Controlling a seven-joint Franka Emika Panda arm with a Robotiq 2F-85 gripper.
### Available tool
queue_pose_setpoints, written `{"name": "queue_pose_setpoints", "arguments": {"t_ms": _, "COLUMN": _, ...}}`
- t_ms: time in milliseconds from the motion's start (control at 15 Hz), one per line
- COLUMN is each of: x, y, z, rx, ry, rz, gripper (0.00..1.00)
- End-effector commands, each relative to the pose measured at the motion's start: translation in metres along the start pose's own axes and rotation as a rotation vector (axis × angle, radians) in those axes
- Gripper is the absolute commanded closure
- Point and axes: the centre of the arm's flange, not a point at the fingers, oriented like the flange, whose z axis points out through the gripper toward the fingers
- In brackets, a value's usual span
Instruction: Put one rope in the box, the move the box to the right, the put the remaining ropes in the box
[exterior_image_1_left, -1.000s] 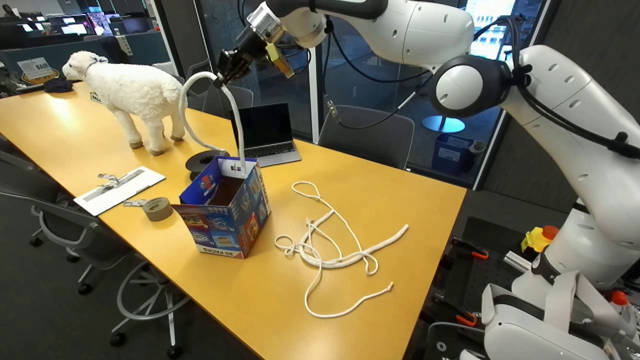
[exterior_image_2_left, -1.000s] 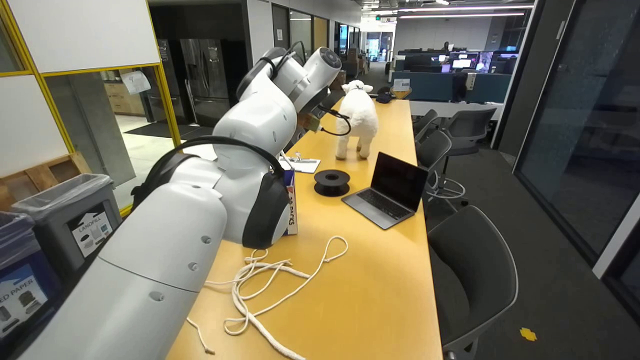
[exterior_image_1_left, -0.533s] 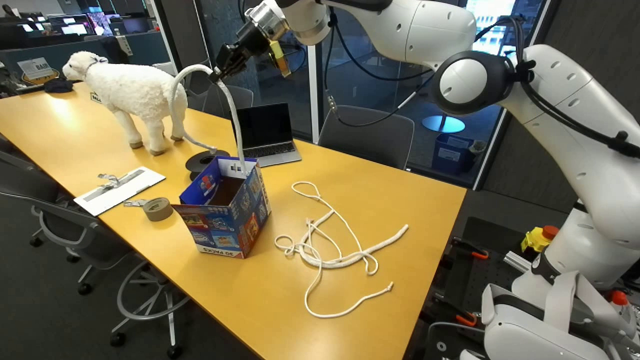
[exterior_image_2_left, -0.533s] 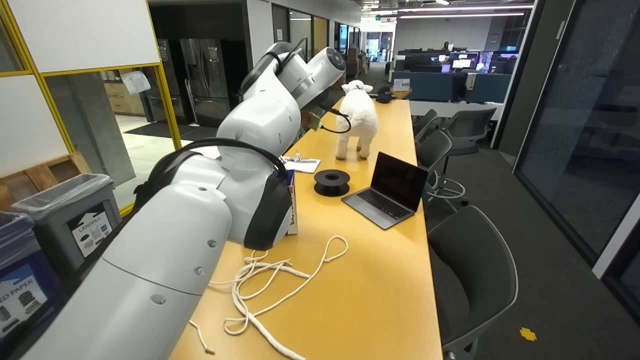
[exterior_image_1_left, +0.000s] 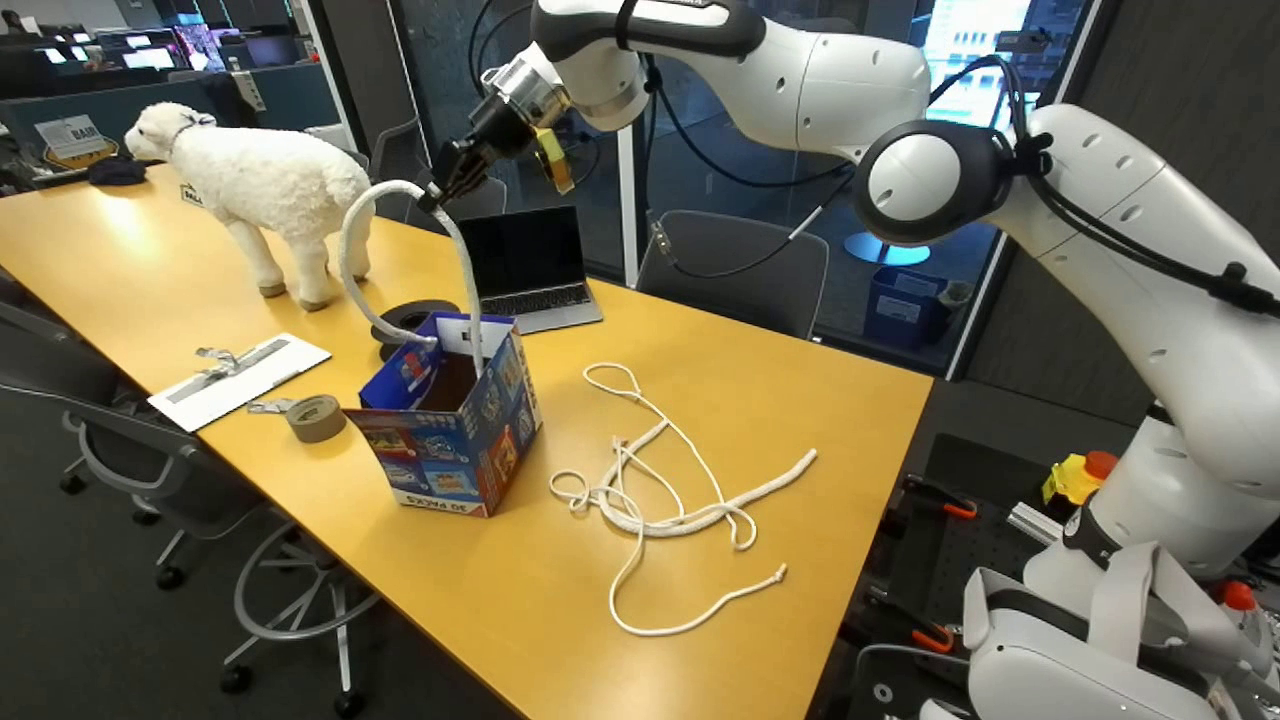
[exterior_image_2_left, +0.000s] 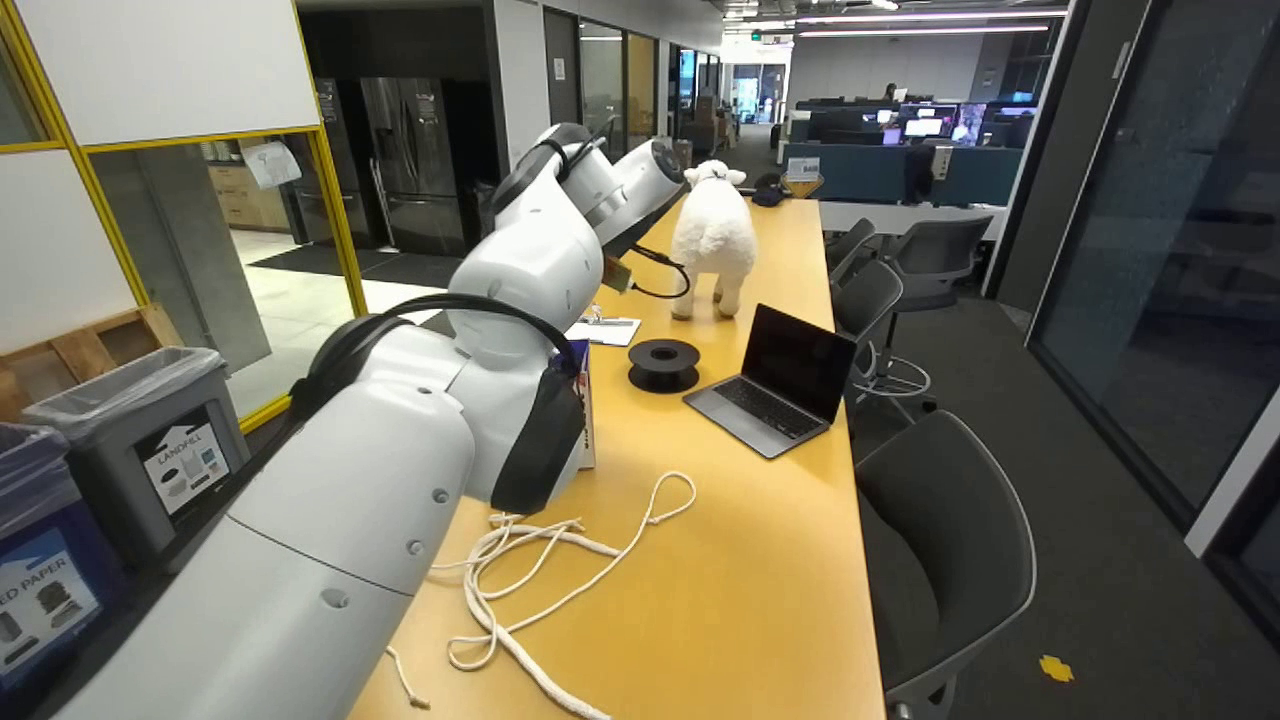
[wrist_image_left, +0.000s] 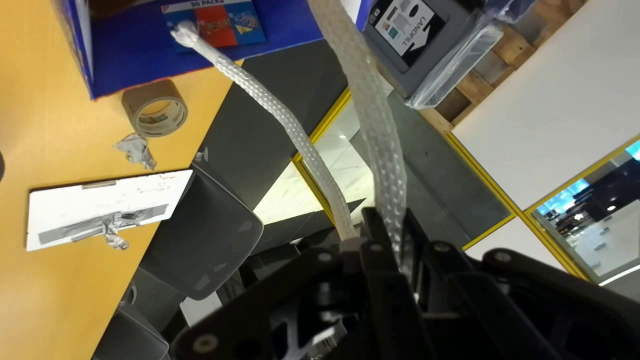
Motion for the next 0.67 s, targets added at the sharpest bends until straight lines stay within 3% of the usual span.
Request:
{"name": "queue_pose_setpoints", "arguments": {"t_ms": 0, "x": -0.005, "y": 0.0, "z": 0.015, "rx": 0.03, "ry": -0.022, "rz": -0.013, "gripper": 0.91}}
{"name": "queue_pose_setpoints", "arguments": {"t_ms": 600, "x": -0.051, "y": 0.019, "z": 0.055, "rx": 0.132, "ry": -0.183, "rz": -0.02, "gripper": 0.91}}
